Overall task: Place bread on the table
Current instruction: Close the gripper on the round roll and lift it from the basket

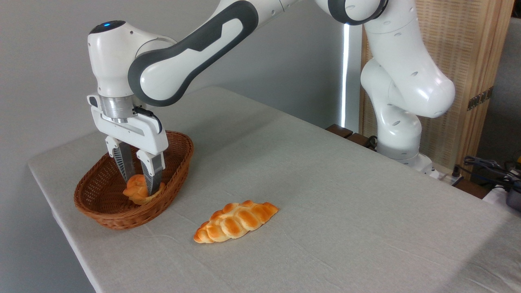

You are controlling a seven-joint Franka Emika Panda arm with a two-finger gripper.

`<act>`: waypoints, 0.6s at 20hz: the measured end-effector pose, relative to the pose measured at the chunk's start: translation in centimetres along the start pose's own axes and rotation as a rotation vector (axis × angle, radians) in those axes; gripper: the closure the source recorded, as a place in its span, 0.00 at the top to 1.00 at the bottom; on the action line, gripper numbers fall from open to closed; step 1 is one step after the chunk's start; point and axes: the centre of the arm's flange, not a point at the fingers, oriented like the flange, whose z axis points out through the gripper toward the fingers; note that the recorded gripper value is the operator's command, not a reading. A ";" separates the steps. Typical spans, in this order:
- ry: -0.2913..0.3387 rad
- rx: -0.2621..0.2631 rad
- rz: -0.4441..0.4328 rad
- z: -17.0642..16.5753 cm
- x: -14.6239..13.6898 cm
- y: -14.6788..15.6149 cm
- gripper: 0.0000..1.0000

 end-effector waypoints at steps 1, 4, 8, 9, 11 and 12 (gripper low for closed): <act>-0.001 0.000 -0.001 0.0 0.0 -0.1 0.43; 0.000 0.001 -0.002 -0.1 0.0 -0.2 0.44; 0.007 0.002 -0.032 -0.4 0.1 -0.4 0.44; 0.015 0.003 -0.052 -0.8 0.3 -0.5 0.44; 0.037 0.004 -0.079 -1.8 0.7 -0.8 0.44; 0.047 0.005 -0.085 -2.3 0.9 -0.9 0.44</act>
